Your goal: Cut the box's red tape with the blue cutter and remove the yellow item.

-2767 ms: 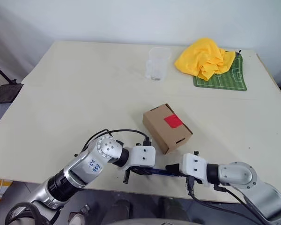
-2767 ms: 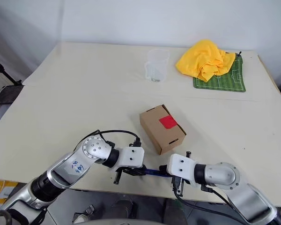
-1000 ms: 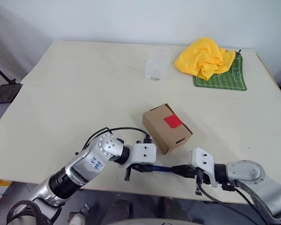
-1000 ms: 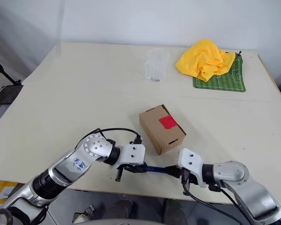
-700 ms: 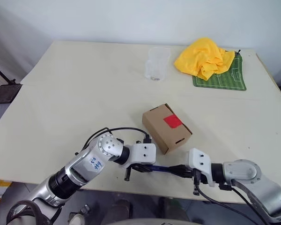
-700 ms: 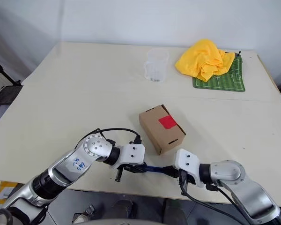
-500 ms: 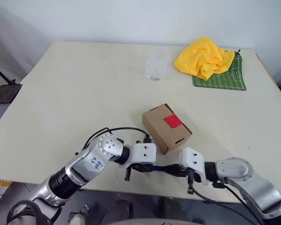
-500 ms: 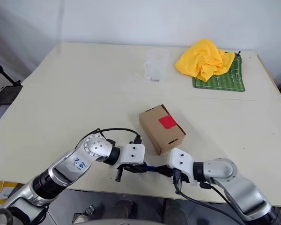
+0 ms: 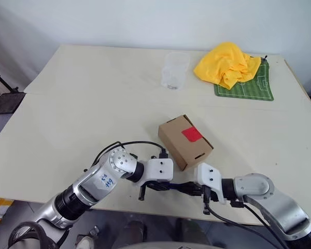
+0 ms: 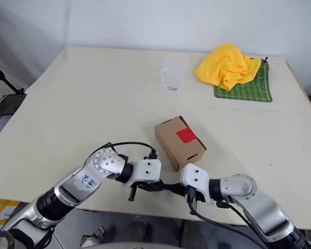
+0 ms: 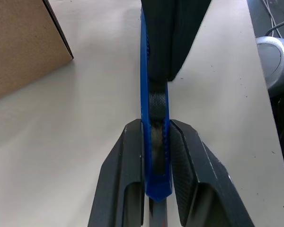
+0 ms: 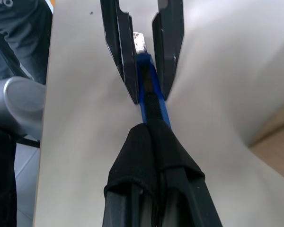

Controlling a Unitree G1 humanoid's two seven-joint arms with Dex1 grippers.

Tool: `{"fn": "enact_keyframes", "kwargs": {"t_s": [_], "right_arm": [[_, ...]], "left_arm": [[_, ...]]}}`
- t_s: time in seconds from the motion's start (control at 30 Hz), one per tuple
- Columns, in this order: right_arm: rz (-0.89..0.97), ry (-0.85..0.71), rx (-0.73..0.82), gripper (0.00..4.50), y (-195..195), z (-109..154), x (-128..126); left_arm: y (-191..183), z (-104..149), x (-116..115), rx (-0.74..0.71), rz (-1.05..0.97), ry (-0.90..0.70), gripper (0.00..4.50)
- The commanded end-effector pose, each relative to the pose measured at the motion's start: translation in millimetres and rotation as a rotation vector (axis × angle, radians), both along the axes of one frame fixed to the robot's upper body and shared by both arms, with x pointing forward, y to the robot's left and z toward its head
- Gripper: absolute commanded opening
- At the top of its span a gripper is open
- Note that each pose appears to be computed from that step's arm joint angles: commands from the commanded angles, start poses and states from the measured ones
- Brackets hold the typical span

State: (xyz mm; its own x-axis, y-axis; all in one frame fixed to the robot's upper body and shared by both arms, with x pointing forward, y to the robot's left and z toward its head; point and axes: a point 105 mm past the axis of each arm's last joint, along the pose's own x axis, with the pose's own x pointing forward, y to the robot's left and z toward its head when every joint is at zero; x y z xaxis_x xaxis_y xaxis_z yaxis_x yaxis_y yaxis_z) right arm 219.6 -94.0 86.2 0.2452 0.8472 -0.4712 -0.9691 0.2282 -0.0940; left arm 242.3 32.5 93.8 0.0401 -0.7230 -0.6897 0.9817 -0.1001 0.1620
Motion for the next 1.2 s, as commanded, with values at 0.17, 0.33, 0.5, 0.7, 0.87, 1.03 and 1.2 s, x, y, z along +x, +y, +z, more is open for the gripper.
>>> {"fn": "enact_keyframes", "kwargs": {"t_s": [0.17, 0.33, 0.5, 0.7, 0.87, 1.03, 1.2], "right_arm": [[0.006, 0.049, 0.029, 0.01, 10, -3, 0], [0.021, 0.055, 0.04, 0.01, 1, 6, -6], [-0.049, 0.089, 0.18, 0.19, -23, 45, -16], [-0.17, 0.336, 0.253, 1.97, -54, 86, -48], [-0.269, 0.522, 0.314, 3.7, -46, 115, -54], [-0.336, 0.589, 0.304, 4.47, -42, 112, -44], [-0.347, 0.584, 0.358, 4.47, -29, 108, -29]], "left_arm": [[-3, -7, -7, 0.008, -0.022, 0.025, 0.45], [2, -8, -5, 0.012, -0.016, 0.019, 0.45], [16, 3, 1, -0.052, -0.031, -0.042, 0.45], [34, 36, 1, -0.246, -0.164, -0.191, 0.45], [31, 62, -7, -0.379, -0.284, -0.299, 0.45], [16, 69, -14, -0.392, -0.387, -0.335, 0.45], [2, 74, -12, -0.399, -0.415, -0.355, 0.45]]}}
